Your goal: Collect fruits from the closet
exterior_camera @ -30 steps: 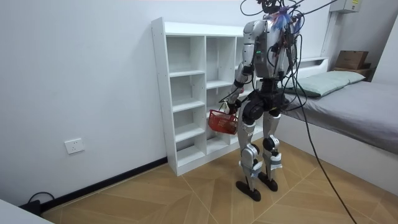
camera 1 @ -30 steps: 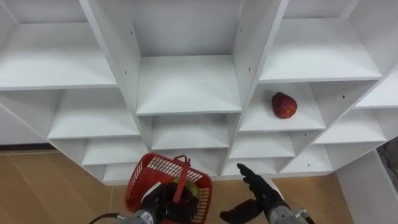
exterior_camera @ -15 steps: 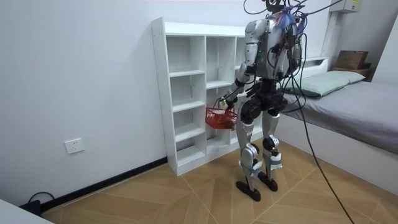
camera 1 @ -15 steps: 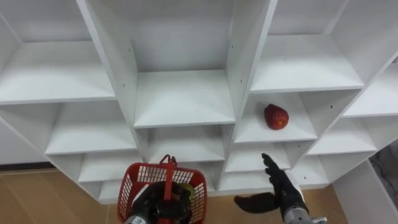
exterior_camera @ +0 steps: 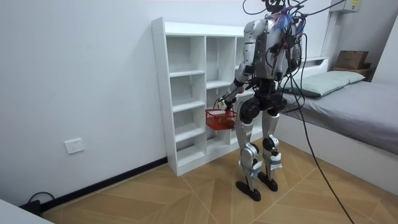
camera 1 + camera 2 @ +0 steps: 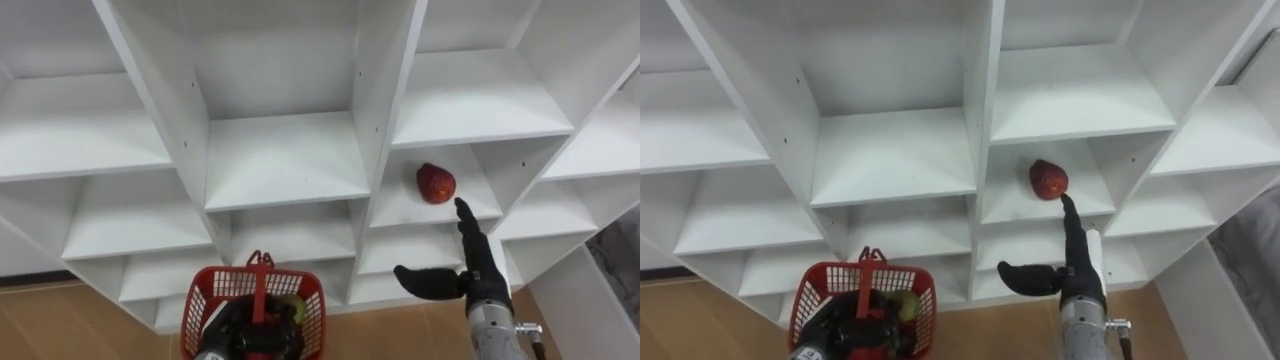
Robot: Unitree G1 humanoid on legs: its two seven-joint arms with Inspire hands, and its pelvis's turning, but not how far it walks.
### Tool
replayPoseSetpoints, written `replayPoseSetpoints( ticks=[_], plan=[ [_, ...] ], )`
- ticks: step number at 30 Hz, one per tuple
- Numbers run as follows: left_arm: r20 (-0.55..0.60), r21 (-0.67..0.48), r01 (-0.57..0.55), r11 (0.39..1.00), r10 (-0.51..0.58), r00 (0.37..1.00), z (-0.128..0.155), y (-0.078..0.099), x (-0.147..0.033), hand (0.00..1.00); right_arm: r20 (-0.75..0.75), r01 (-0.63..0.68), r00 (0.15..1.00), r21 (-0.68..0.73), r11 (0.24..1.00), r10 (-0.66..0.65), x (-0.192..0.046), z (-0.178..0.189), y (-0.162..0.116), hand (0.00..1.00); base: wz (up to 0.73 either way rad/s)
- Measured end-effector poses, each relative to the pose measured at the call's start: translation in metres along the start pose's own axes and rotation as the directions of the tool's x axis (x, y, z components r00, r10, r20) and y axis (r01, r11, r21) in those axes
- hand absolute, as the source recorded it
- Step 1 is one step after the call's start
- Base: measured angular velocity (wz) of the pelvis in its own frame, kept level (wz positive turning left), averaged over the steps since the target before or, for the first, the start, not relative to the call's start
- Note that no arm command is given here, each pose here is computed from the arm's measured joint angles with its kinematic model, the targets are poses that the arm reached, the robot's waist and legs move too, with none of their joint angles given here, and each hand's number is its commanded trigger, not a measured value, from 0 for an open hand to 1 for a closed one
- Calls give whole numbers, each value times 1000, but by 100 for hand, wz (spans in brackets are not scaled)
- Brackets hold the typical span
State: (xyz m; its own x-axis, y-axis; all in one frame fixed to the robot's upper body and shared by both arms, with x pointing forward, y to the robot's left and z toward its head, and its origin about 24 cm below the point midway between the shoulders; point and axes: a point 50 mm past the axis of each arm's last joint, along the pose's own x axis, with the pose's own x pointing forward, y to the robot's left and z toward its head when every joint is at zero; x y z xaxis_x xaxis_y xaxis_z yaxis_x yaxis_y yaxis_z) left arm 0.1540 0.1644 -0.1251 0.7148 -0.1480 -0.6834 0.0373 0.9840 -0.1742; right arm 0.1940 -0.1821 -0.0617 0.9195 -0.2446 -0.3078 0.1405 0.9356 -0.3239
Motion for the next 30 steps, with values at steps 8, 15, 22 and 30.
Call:
replayPoseSetpoints(
  ticks=[8, 15, 22, 30],
  plan=[
    [-4, -1, 0, 1000, 0, 1000, -1, 0, -1, 100, 29, 49, 998, 15, 999, -49, 0, 3, -2, 0, 0],
    [-9, -4, -4, 1000, 3, 1000, -3, 1, -2, 100, 24, 79, 997, 13, 997, -80, 0, 2, -4, 0, 0],
    [-9, -1, -4, 1000, 4, 1000, -4, 1, -3, 100, 17, 90, 996, 21, 996, -90, 0, 1, -5, 0, 0],
    [30, 0, 6, 1000, -6, 1000, 6, -1, -1, 100, -15, 101, 995, 37, 994, -100, 2, -3, -11, 0, 0]
  ],
)
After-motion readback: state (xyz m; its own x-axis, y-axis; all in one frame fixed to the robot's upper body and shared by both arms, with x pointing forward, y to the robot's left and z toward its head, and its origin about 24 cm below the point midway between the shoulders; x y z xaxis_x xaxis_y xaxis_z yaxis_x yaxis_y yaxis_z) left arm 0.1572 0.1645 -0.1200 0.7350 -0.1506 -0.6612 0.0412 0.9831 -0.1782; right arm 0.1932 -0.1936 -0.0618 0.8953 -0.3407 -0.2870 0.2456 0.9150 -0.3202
